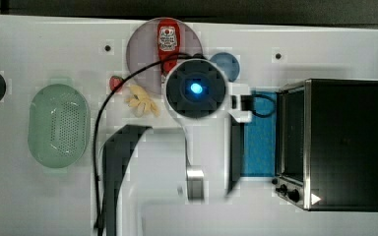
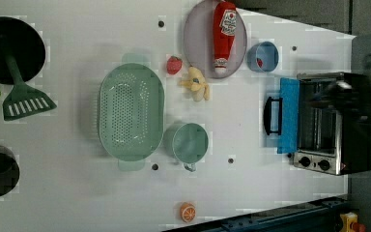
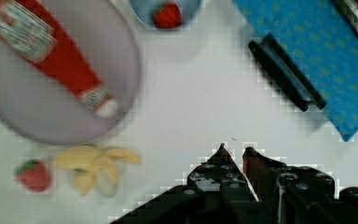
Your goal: Flap open oven.
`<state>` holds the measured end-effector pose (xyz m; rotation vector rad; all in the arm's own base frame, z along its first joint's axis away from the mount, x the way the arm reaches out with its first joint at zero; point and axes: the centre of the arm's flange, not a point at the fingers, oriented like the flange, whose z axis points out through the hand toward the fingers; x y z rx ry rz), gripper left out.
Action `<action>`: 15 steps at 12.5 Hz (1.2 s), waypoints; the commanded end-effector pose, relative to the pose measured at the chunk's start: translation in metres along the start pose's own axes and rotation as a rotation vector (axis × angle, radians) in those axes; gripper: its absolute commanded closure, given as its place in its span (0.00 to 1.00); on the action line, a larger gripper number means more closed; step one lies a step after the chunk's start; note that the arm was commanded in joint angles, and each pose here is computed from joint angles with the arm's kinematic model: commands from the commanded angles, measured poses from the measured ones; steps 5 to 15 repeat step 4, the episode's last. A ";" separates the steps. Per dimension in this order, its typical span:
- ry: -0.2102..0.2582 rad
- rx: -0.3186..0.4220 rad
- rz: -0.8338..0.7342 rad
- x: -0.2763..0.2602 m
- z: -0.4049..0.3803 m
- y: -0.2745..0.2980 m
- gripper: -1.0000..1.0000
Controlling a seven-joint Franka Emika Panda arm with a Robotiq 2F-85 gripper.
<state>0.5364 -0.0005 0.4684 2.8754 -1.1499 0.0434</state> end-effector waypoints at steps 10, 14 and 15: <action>-0.034 -0.009 0.163 0.008 -0.095 0.053 0.83; -0.034 -0.009 0.163 0.008 -0.095 0.053 0.83; -0.034 -0.009 0.163 0.008 -0.095 0.053 0.83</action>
